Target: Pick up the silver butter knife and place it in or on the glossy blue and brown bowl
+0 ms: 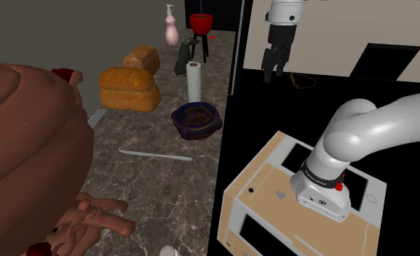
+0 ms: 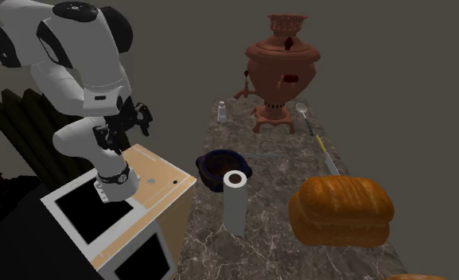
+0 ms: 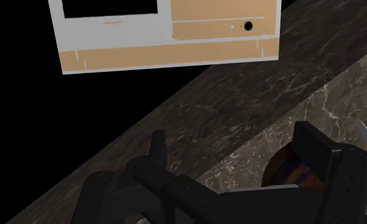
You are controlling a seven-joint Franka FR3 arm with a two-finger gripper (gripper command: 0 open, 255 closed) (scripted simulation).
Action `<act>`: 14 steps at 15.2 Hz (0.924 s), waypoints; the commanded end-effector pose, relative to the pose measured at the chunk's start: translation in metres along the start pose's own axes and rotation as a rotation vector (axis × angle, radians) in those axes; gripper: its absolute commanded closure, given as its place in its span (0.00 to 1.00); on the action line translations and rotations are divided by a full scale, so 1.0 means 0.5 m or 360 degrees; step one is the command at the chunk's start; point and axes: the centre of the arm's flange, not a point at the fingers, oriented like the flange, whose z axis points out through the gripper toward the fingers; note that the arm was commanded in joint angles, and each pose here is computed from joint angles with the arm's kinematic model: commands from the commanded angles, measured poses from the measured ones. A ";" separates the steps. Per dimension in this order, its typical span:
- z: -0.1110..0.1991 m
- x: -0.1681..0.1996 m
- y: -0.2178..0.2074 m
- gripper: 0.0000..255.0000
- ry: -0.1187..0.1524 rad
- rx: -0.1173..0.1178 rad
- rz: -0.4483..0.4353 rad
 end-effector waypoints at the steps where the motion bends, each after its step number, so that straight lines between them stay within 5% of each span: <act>1: 0.000 0.000 0.000 0.00 0.0000 0.0000 0.0000; 14: 0.126 0.191 -0.267 0.00 0.0018 -0.0081 -0.0347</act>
